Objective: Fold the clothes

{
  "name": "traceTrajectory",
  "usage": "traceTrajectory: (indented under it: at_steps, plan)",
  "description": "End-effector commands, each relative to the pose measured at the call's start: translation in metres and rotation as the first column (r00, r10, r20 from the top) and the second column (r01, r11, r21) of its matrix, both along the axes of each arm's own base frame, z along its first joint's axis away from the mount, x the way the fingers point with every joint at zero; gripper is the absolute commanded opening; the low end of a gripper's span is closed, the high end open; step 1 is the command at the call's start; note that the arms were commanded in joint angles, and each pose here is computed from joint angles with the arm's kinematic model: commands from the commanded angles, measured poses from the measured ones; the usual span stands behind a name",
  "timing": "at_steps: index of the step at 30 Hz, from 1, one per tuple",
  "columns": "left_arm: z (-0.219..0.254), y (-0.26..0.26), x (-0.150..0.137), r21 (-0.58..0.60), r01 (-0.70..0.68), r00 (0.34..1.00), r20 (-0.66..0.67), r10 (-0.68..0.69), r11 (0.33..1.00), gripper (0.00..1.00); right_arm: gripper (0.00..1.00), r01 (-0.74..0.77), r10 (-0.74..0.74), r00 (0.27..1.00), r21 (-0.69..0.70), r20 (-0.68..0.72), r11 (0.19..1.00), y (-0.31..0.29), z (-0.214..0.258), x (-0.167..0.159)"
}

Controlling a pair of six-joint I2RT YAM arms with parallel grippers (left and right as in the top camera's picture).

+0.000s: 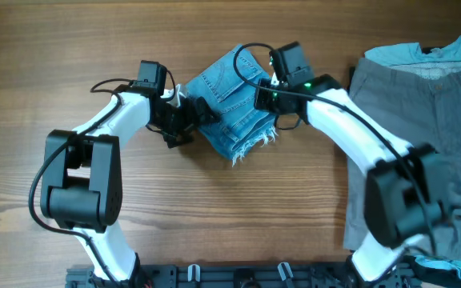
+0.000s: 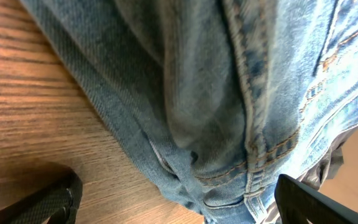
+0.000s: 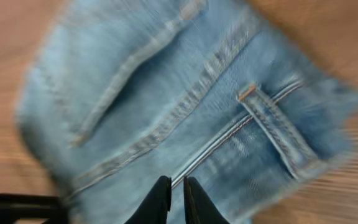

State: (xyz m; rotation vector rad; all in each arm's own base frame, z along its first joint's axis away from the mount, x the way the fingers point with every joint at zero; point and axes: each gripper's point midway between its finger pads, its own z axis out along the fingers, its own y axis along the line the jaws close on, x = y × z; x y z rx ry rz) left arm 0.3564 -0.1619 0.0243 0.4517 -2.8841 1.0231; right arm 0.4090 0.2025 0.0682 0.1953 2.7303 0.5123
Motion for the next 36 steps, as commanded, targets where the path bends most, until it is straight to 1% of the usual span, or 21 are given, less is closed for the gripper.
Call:
traceTrajectory:
  at_steps: [1, 2, 4, 9, 11, 14, 17, 18, 19, 20, 21, 22, 23, 24, 25, 27, 30, 31, 33, 34, 36]
  plan:
    - [-0.012, 0.003, -0.008, 0.008, -0.017, 0.998, -0.055, 0.018, 1.000, 1.00, 0.06, 0.100, -0.094, 0.973, 0.018, -0.212, 0.995, 0.004, -0.057, -0.020]
    - [-0.011, 0.001, -0.007, -0.007, -0.016, 0.998, -0.054, 0.016, 1.000, 1.00, 0.06, 0.128, -0.124, 0.957, -0.003, -0.262, 0.992, 0.001, -0.071, -0.026]
    - [-0.010, -0.001, -0.006, -0.016, -0.020, 0.999, -0.051, 0.019, 1.000, 1.00, 0.06, 0.140, -0.139, 0.947, -0.017, -0.291, 0.990, -0.001, -0.082, -0.030]
    - [-0.010, -0.019, 0.012, -0.046, -0.023, 0.999, 0.022, 0.024, 0.999, 1.00, 0.06, 0.143, -0.142, 0.944, -0.020, -0.297, 0.990, -0.001, -0.086, -0.031]
    - [-0.022, -0.029, 0.012, -0.051, -0.033, 0.999, 0.001, 0.033, 0.998, 1.00, 0.06, 0.136, -0.136, 0.945, -0.021, -0.296, 0.990, -0.001, -0.086, -0.031]
    - [-0.049, -0.039, 0.009, -0.052, -0.069, 0.995, -0.070, 0.065, 0.996, 1.00, 0.07, 0.130, -0.131, 0.947, -0.021, -0.295, 0.991, -0.001, -0.086, -0.031]
    - [-0.074, -0.055, 0.017, -0.080, -0.115, 0.990, -0.095, 0.107, 0.990, 1.00, 0.07, 0.106, -0.104, 0.949, -0.010, -0.298, 0.994, 0.001, -0.085, -0.033]
    - [-0.077, -0.059, 0.020, -0.088, -0.116, 0.991, -0.083, 0.109, 0.989, 0.94, 0.07, 0.106, -0.103, 0.948, -0.008, -0.300, 0.994, 0.002, -0.085, -0.033]
    - [-0.077, -0.061, 0.023, -0.094, -0.113, 0.992, -0.065, 0.107, 0.989, 0.82, 0.07, 0.105, -0.102, 0.948, -0.006, -0.303, 0.994, 0.002, -0.085, -0.034]
    - [-0.078, -0.062, 0.027, -0.084, -0.112, 0.993, -0.040, 0.109, 0.990, 0.63, 0.07, 0.104, -0.101, 0.946, -0.005, -0.307, 0.995, 0.002, -0.085, -0.035]
    - [-0.080, -0.061, 0.030, -0.070, -0.116, 0.993, -0.020, 0.115, 0.991, 0.46, 0.07, 0.104, -0.101, 0.945, -0.007, -0.311, 0.995, 0.002, -0.086, -0.036]
    - [-0.081, -0.059, 0.032, -0.057, -0.121, 0.993, -0.010, 0.121, 0.991, 0.22, 0.06, 0.104, -0.102, 0.942, -0.012, -0.320, 0.995, 0.001, -0.086, -0.038]
    - [-0.082, -0.057, 0.033, -0.045, -0.113, 0.994, 0.006, 0.113, 0.993, 0.10, 0.06, 0.103, -0.103, 0.939, -0.018, -0.329, 0.995, 0.000, -0.087, -0.040]
    - [-0.082, -0.056, 0.034, -0.044, -0.088, 0.996, 0.027, 0.090, 0.995, 0.04, 0.06, 0.099, -0.100, 0.937, -0.022, -0.336, 0.995, -0.001, -0.087, -0.042]
    - [-0.082, -0.055, 0.033, -0.039, -0.059, 0.997, 0.045, 0.061, 0.997, 0.04, 0.06, 0.084, -0.089, 0.937, -0.028, -0.338, 0.996, -0.002, -0.087, -0.044]
    - [-0.081, -0.046, 0.028, -0.038, -0.040, 0.999, 0.030, 0.041, 0.998, 0.04, 0.06, 0.057, -0.068, 0.934, -0.043, -0.352, 0.997, -0.010, -0.076, -0.052]
    - [-0.060, -0.031, 0.027, -0.099, 0.005, 0.999, 0.047, -0.001, 0.995, 0.04, 0.06, -0.034, 0.019, 0.952, -0.043, -0.305, 0.998, -0.019, -0.043, -0.057]
    - [-0.050, -0.024, 0.027, -0.107, 0.017, 0.998, 0.056, -0.011, 0.994, 0.04, 0.06, -0.090, 0.076, 0.963, -0.040, -0.257, 0.995, -0.022, -0.021, -0.058]
    - [-0.011, -0.002, 0.034, -0.133, 0.021, 0.996, 0.084, -0.010, 0.991, 0.04, 0.06, -0.177, 0.171, 0.976, -0.037, -0.134, 0.983, -0.025, 0.025, -0.058]
    - [0.012, 0.008, 0.041, -0.159, 0.023, 0.993, 0.121, -0.004, 0.987, 0.04, 0.07, -0.212, 0.210, 0.976, -0.039, -0.059, 0.976, -0.024, 0.050, -0.058]
    - [0.058, 0.031, 0.060, -0.201, -0.007, 0.976, 0.210, 0.050, 0.980, 0.04, 0.09, -0.206, 0.209, 0.976, -0.048, 0.054, 0.977, -0.028, 0.087, -0.057]
